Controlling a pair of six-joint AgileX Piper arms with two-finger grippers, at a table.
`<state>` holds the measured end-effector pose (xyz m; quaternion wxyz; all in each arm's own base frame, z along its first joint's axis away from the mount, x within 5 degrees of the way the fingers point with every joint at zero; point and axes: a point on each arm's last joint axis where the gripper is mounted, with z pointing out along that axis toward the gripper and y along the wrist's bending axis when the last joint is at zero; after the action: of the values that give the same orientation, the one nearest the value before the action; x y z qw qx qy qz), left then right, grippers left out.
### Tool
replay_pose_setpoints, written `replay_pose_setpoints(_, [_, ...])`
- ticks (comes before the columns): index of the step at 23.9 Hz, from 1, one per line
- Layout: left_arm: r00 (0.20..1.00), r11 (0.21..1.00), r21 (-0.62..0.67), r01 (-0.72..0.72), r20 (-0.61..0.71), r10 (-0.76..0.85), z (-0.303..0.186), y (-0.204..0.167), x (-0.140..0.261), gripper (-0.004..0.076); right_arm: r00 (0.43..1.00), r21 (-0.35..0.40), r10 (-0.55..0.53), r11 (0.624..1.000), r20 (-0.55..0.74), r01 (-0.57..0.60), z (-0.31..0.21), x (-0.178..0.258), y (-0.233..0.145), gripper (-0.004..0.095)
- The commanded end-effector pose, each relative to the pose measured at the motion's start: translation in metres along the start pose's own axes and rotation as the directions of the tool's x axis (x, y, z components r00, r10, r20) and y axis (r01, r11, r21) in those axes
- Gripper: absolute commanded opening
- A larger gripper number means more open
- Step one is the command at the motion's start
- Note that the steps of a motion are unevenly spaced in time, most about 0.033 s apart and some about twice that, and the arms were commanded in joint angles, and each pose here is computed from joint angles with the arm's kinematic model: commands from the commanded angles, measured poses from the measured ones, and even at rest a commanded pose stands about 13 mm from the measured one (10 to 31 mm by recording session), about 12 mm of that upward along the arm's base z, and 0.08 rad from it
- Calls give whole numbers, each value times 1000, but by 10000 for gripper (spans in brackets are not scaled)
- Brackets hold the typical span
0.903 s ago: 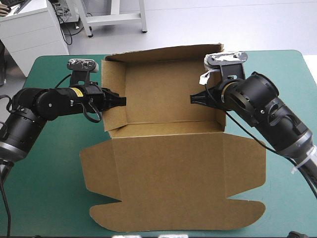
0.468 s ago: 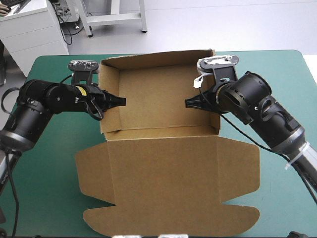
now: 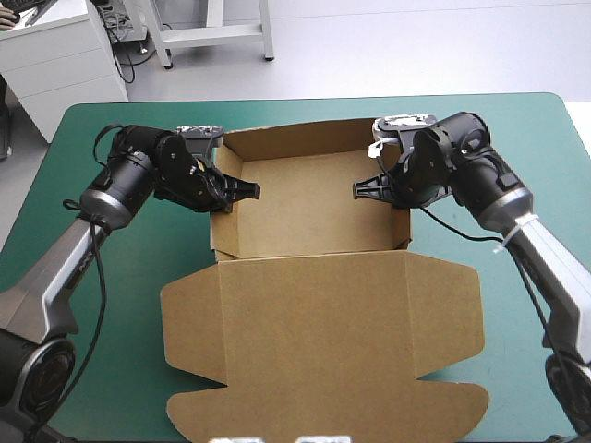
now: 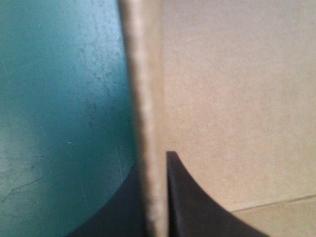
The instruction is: Fold the box
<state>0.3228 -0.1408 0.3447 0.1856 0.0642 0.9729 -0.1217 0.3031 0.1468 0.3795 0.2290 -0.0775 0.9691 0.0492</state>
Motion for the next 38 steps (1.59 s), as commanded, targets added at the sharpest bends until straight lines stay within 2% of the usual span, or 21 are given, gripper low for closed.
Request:
replay_pose_setpoints(1, [998,998,-48,-42,42,44,-5,2,-7,-32,1000,-8,-19,1000,7,19,1,-9,-8,-23])
replay_pose_setpoints(10, [999,995,-90,-52,-12,51,28,5,-20,-32,989,5,-45,999,-144,46,65,-16,-12,-23])
replay_pose_setpoints(17, [999,997,-64,-43,-10,42,37,1,-30,-31,985,5,2,1000,-175,-1,79,-19,-27,-23])
replay_pose_setpoints(19, [999,997,-62,-44,-23,42,41,1,-31,2,985,7,-5,1000,-175,6,79,-20,-32,-21])
replay_pose_setpoints(23, [998,996,-70,-52,-48,49,53,2,-32,167,985,4,-34,999,-172,35,79,-21,-34,6])
replay_pose_setpoints(25, [997,997,-66,-49,-60,45,55,2,-31,277,984,5,-33,999,-175,35,79,-21,-35,113])
replay_pose_setpoints(26, [997,996,-69,-50,-64,46,55,2,-31,346,984,-3,-28,1000,-176,28,79,-21,-35,255])
replay_pose_setpoints(27, [996,996,-75,-50,-73,45,55,3,-30,382,984,-3,-28,1000,-176,28,79,-21,-35,373])
replay_pose_setpoints(29, [995,995,-83,-53,-90,45,56,4,-29,393,984,-1,-21,1000,-176,21,79,-21,-35,612])
replay_pose_setpoints(31, [994,995,-89,-49,-101,40,57,4,-28,393,984,3,-16,1000,-176,17,79,-21,-36,725])
replay_pose_setpoints(36, [994,994,-92,-52,-100,43,57,5,-28,393,985,9,-14,1000,-172,16,79,-22,-36,733])
replay_pose_setpoints(38, [995,993,-107,-59,-90,50,54,6,-31,393,987,13,19,1000,-158,-17,76,-25,-37,733])
